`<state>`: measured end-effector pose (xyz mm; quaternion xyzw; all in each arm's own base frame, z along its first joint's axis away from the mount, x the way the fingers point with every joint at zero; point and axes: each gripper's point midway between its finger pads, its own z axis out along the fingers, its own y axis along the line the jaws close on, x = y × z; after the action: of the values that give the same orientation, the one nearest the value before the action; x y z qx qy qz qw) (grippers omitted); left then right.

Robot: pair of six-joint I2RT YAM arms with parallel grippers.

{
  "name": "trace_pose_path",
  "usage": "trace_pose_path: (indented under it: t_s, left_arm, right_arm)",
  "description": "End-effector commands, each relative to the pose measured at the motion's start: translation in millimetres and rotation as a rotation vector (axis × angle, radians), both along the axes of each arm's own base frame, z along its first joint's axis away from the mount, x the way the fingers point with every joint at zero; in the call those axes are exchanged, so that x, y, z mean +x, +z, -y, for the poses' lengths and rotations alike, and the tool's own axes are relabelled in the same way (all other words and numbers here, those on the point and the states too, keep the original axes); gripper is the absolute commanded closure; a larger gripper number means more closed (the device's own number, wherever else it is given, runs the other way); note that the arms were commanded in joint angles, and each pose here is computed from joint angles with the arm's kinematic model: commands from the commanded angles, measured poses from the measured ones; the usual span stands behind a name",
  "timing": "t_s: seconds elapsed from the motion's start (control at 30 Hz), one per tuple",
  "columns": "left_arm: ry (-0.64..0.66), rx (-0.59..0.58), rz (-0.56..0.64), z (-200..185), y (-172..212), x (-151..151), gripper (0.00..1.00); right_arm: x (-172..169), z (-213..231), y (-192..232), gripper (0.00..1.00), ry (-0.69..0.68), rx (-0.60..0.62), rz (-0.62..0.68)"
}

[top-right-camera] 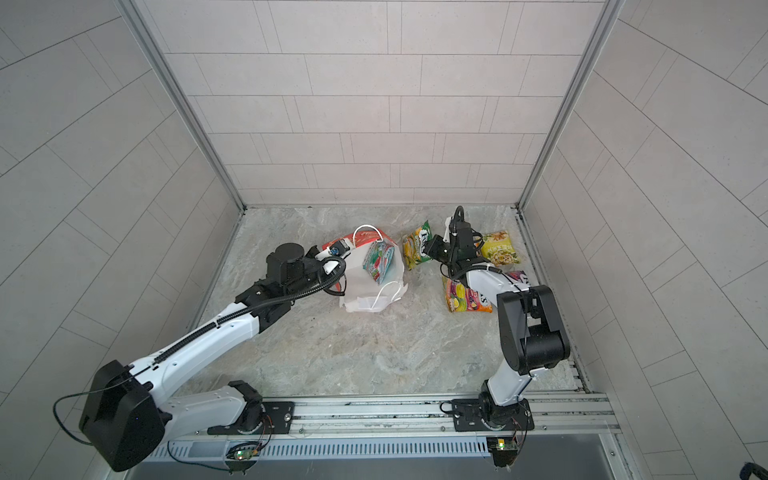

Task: Take the snacks out of the paper bag
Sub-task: 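Carry the green packet to the packet pile and lower it beside the orange packet, then open the right gripper to release the green packet and raise it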

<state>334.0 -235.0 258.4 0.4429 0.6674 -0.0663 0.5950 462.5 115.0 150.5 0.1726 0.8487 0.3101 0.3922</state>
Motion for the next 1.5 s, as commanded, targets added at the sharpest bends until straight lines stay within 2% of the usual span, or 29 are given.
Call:
trace_pose_path:
  t_s: [0.0, 0.23, 0.7, 0.87, 1.0, 1.13, 1.23, 1.47]
  left_arm:
    - [-0.013, -0.028, 0.026, 2.9, 8.5, 1.9, 1.00]
    - [-0.012, -0.024, 0.024, 3.2, 7.1, 2.5, 1.00]
    - [-0.016, -0.025, 0.019, 3.6, 6.1, 2.0, 1.00]
    - [-0.008, -0.012, 0.020, 2.3, 3.9, 2.8, 1.00]
    - [-0.009, -0.011, 0.019, 2.8, 3.6, 3.6, 1.00]
    - [-0.011, -0.009, 0.016, 3.3, 2.9, 3.7, 1.00]
    - [-0.013, -0.010, 0.016, 3.3, 3.4, 3.5, 1.00]
    - [-0.017, -0.013, 0.010, 4.5, 2.6, 3.7, 1.00]
  right_arm:
    - [3.0, 7.5, -3.2, 0.98, -0.020, -0.077, -0.019]
    - [-0.3, 26.5, -21.0, 0.95, -0.040, -0.256, -0.094]
    - [13.2, 40.2, -50.1, 0.92, 0.002, -0.435, -0.208]
    - [20.0, 37.3, -51.2, 0.94, 0.076, -0.475, -0.212]
    - [21.3, 25.9, -49.8, 0.95, 0.215, -0.508, -0.206]
    - [20.2, 39.1, -51.6, 0.95, 0.242, -0.571, -0.248]
    - [20.8, 46.6, -55.5, 0.93, 0.248, -0.587, -0.272]
    - [23.9, 48.7, -65.2, 0.80, 0.251, -0.579, -0.301]
